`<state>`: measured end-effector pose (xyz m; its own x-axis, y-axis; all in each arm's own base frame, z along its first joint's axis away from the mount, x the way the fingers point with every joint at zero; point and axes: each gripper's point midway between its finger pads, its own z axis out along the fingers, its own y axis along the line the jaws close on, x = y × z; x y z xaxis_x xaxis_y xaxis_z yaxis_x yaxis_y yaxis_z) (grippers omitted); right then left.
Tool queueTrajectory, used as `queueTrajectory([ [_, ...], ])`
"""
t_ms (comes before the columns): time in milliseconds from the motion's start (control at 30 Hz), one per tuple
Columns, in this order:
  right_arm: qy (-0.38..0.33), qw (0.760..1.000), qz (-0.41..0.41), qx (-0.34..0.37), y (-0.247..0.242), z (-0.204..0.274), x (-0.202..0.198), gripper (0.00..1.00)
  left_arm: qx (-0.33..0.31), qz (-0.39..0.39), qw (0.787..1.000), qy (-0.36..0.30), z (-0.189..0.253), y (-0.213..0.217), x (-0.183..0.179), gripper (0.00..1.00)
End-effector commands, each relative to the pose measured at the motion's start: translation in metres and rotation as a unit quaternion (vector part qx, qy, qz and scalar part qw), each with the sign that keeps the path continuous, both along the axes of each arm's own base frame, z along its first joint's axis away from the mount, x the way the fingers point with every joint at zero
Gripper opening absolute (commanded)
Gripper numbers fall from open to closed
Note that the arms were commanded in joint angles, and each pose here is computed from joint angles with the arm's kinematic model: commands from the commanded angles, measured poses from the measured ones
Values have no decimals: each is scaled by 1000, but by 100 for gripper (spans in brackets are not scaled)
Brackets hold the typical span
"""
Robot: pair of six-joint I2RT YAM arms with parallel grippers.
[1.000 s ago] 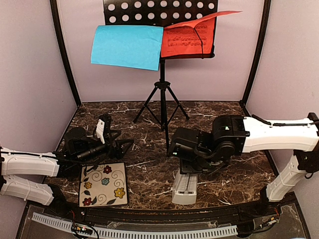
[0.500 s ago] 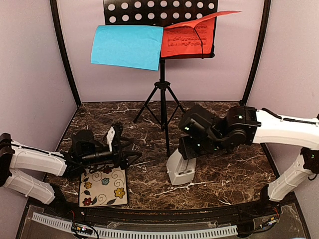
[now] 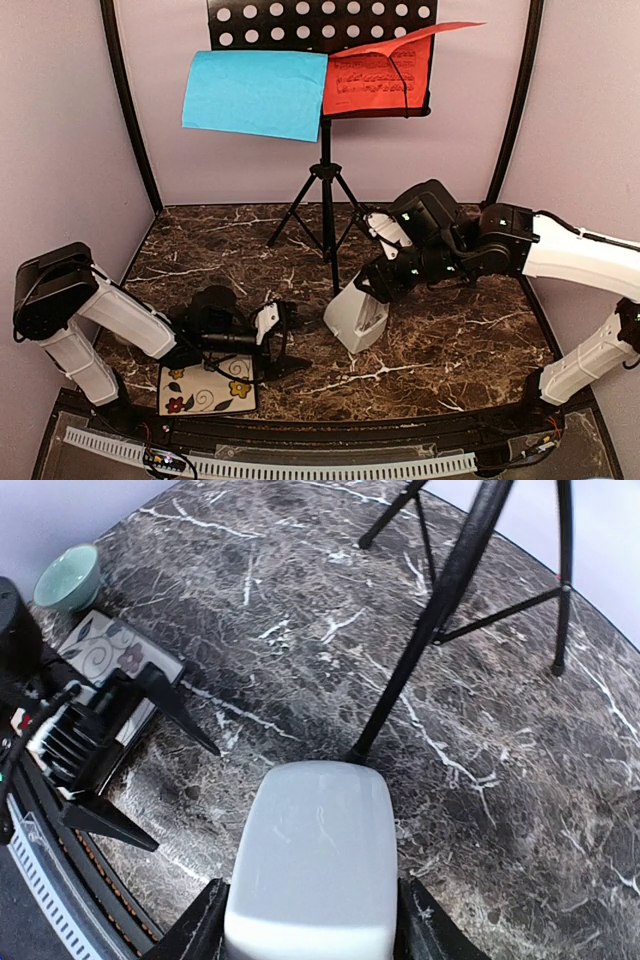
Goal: Set up the instrument practice props
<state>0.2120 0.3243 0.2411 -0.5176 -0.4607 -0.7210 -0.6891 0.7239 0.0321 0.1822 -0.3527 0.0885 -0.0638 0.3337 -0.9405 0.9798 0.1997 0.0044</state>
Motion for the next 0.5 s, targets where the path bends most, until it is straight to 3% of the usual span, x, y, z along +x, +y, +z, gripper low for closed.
queueTrajectory([
  [0,-43,996,47,58,26,29,5,6,-12,-17,998,-51,6,-19,4,98],
  [100,-34,997,42,58,29,23,7,2,-9,-5,998,-57,0,-23,9,98],
  [467,-6,996,45,73,43,12,6,0,-7,57,997,-59,-8,-30,30,97],
])
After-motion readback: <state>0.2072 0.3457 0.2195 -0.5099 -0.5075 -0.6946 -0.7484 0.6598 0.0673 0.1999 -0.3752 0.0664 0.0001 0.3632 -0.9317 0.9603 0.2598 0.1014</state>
